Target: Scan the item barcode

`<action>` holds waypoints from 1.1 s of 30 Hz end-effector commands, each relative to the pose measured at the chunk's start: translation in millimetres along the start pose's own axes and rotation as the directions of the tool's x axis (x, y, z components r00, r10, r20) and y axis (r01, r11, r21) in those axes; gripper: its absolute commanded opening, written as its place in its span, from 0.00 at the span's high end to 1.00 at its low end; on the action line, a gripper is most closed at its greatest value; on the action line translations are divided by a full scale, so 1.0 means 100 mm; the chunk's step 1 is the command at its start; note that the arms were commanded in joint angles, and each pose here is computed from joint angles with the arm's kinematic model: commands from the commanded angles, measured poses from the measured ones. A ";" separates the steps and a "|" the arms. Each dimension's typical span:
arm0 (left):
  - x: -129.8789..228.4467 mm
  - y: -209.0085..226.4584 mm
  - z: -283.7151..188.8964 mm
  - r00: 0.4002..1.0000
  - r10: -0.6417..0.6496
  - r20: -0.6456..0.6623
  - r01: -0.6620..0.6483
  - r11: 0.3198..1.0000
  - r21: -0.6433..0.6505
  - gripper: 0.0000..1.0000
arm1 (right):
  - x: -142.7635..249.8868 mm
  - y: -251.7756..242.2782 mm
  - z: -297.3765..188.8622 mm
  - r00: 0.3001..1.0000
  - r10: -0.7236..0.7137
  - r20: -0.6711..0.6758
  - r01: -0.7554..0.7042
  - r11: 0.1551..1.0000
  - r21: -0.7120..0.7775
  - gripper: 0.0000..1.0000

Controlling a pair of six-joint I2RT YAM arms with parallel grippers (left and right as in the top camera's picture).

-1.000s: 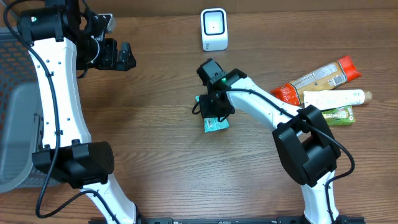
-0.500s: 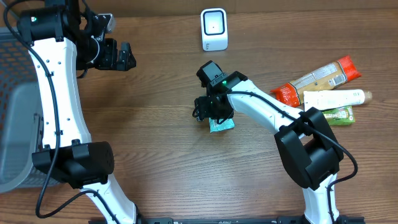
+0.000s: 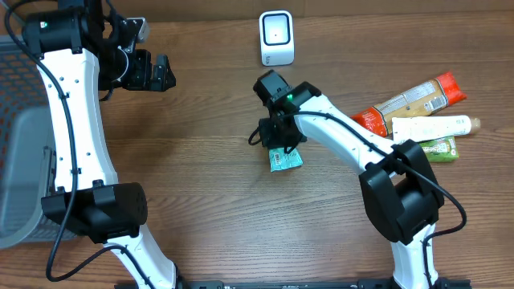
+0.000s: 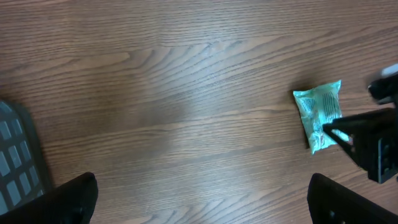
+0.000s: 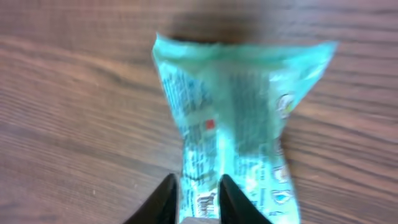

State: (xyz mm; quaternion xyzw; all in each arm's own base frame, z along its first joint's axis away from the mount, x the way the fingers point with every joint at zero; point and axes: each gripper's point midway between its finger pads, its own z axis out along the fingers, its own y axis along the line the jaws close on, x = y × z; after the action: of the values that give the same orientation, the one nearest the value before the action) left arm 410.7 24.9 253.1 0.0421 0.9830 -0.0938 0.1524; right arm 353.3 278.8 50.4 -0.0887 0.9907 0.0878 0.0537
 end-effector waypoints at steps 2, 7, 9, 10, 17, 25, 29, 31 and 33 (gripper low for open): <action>-0.02 0.00 0.03 1.000 0.015 -0.001 -0.015 1.000 0.011 0.00 | -0.08 -0.09 -0.11 0.996 -0.036 0.080 0.027 0.993 0.113 0.87; -0.02 0.00 0.03 1.000 0.015 -0.001 -0.015 1.000 0.011 0.01 | 0.04 -0.07 0.04 0.994 -0.069 0.079 0.057 0.987 0.152 0.96; -0.02 0.00 0.03 1.000 0.015 -0.001 -0.015 1.000 0.011 0.00 | 0.08 -0.04 0.09 0.993 -0.082 0.081 0.069 0.986 0.153 0.96; -0.02 0.00 0.03 1.000 0.015 -0.001 -0.015 1.000 0.011 0.01 | 0.09 -0.03 0.12 0.993 -0.088 0.082 0.075 0.985 0.155 0.96; -0.02 0.00 0.03 1.000 0.015 -0.001 -0.015 1.000 0.011 0.00 | 0.15 -0.09 0.19 0.991 -0.101 0.083 0.084 0.977 0.196 0.85; -0.02 0.00 0.03 1.000 0.015 -0.001 -0.015 1.000 0.011 0.00 | 0.17 -0.05 0.20 0.992 -0.099 0.072 0.086 0.981 0.173 0.59; -0.02 0.00 0.03 1.000 0.015 -0.001 -0.015 1.000 0.011 0.00 | 0.17 -0.05 0.20 0.992 -0.100 0.073 0.086 0.981 0.172 0.54; -0.02 0.00 0.03 1.000 0.015 -0.001 -0.015 1.000 0.011 0.00 | 0.17 -0.05 0.20 0.992 -0.100 0.073 0.086 0.981 0.172 0.49; -0.02 0.00 0.03 1.000 0.015 -0.001 -0.015 1.000 0.011 0.00 | 0.17 -0.05 0.20 0.992 -0.101 0.073 0.087 0.981 0.172 0.48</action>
State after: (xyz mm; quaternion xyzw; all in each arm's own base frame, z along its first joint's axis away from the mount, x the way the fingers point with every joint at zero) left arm 410.7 24.9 253.1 0.0421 0.9830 -0.0938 0.1524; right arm 343.8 276.6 25.7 -0.1255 0.9864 0.0030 0.1063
